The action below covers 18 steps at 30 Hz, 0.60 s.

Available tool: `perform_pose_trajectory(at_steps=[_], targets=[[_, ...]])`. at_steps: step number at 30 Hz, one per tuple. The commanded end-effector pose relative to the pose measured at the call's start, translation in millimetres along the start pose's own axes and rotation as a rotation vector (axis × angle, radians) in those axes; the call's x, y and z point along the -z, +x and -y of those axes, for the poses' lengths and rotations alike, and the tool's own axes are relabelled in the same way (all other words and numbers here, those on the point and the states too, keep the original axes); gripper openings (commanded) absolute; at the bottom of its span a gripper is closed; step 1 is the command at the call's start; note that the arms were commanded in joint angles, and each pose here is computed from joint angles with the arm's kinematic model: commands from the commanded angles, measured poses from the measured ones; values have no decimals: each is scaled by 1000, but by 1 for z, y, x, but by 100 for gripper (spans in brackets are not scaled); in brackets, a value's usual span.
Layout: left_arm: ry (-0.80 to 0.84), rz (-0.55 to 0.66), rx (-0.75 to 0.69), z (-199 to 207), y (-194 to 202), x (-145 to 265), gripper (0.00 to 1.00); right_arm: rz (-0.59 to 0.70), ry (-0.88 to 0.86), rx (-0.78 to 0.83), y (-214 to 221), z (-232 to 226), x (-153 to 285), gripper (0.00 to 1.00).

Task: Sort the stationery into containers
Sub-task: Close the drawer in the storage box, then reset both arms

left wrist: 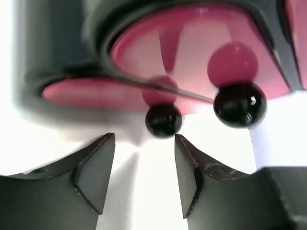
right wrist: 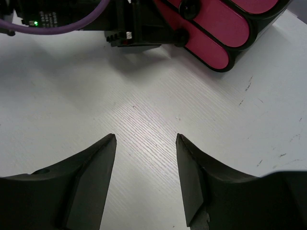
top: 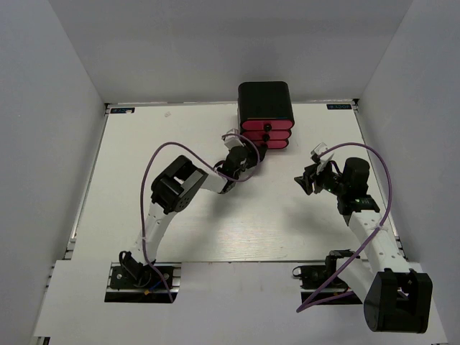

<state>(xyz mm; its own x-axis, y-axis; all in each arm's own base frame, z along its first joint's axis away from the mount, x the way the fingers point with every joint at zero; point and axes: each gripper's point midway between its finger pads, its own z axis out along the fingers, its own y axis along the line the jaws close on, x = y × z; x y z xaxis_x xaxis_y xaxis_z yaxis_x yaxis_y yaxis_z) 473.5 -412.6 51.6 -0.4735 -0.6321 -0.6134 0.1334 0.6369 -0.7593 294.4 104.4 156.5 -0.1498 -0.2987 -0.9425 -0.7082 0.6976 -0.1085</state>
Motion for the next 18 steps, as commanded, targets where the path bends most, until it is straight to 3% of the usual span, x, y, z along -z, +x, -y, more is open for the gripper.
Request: perform_pose_trajectory(at_steps=[1, 5, 8, 9, 10, 11, 14, 15, 16, 18], targets=[[57, -6, 6, 23, -11, 24, 64, 22, 12, 32, -8, 5, 0, 59], [38, -76, -10, 13, 2, 52, 66, 20, 11, 40, -8, 5, 0, 64], [50, -108, -15, 8, 6, 88, 66, 16, 43, 35, -5, 14, 5, 73], [42, -114, -17, 6, 4, 98, 66, 17, 43, 33, -5, 14, 6, 87], [25, -151, -79, -9, 11, 114, 67, 22, 52, 32, -7, 16, 8, 90], [78, -150, -108, 11, -2, 128, 67, 24, 59, 29, -8, 17, 9, 90], [50, -255, -291, -6, 6, 168, 70, 41, 97, -23, -11, 23, 12, 90], [92, -220, -322, 14, -16, 183, 70, 49, 108, -30, -14, 26, 13, 90], [71, -266, -402, 0, -13, 201, 71, 55, 123, -57, -16, 28, 15, 90], [112, -260, -459, 19, -37, 235, 75, 63, 134, -129, -19, 29, 18, 90]])
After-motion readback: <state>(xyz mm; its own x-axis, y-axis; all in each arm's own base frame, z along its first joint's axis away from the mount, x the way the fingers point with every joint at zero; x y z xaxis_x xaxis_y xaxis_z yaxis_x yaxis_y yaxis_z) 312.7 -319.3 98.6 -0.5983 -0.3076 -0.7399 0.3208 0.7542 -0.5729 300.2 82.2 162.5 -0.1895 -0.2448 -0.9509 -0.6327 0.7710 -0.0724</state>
